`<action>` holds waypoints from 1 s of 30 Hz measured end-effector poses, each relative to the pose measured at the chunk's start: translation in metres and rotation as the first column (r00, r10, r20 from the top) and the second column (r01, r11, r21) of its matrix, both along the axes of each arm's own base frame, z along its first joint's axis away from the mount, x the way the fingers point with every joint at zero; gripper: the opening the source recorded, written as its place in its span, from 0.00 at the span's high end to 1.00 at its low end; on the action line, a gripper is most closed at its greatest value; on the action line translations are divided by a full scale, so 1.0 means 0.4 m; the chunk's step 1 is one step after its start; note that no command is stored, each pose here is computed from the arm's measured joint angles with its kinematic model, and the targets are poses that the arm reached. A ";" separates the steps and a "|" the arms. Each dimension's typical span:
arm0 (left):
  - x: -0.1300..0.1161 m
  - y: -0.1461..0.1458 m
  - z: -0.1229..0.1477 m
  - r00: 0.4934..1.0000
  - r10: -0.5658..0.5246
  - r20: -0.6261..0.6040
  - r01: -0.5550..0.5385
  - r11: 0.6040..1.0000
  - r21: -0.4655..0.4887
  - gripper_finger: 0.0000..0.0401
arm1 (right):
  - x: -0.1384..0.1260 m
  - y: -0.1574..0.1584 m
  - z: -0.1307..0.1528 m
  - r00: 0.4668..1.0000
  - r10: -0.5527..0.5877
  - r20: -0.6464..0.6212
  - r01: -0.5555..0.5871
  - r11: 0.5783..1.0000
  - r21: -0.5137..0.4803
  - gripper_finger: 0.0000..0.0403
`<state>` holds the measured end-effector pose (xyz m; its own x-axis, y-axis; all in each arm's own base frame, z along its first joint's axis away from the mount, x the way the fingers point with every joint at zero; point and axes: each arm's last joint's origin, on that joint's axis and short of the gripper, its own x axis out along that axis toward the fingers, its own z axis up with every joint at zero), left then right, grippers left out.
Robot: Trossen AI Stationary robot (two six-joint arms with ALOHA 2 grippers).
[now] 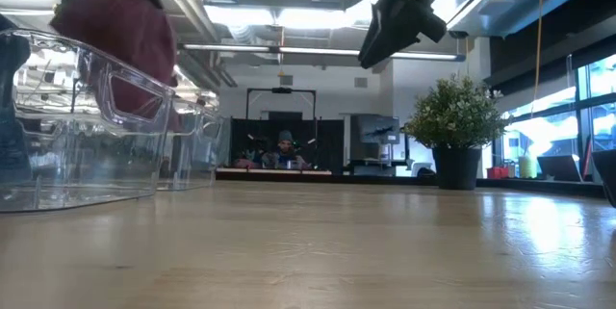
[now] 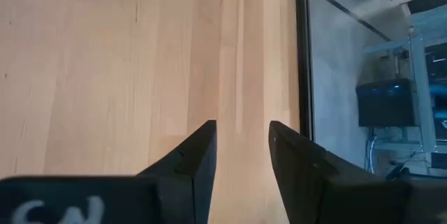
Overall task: Pick & Place hat
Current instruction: Put the red cap into the top transparent bin
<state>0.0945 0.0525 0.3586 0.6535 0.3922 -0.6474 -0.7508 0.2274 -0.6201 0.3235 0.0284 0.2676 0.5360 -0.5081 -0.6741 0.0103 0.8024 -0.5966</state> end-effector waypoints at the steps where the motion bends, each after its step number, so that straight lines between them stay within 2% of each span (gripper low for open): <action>1: -0.002 -0.001 -0.012 1.000 0.014 -0.014 -0.014 1.000 -0.006 0.93 | 0.000 -0.001 0.000 1.000 -0.002 0.002 0.002 1.000 0.003 0.67; 10: -0.007 -0.007 -0.091 0.994 0.066 -0.082 -0.072 0.994 -0.078 0.93 | 0.002 -0.002 0.001 1.000 -0.014 0.020 0.013 0.999 0.030 0.67; 18: -0.015 -0.015 -0.082 0.997 0.075 -0.002 -0.075 0.988 -0.132 0.93 | 0.002 0.000 -0.001 1.000 0.005 0.016 -0.006 0.998 0.059 0.67; 24: -0.025 -0.025 -0.078 0.993 0.097 0.062 -0.080 0.969 -0.233 0.93 | 0.002 0.000 -0.001 1.000 0.006 0.015 -0.007 0.998 0.059 0.67; 30: -0.026 -0.034 -0.078 0.994 0.092 0.062 -0.075 0.968 -0.238 0.93 | 0.003 -0.001 -0.001 1.000 0.005 0.015 -0.006 0.998 0.058 0.67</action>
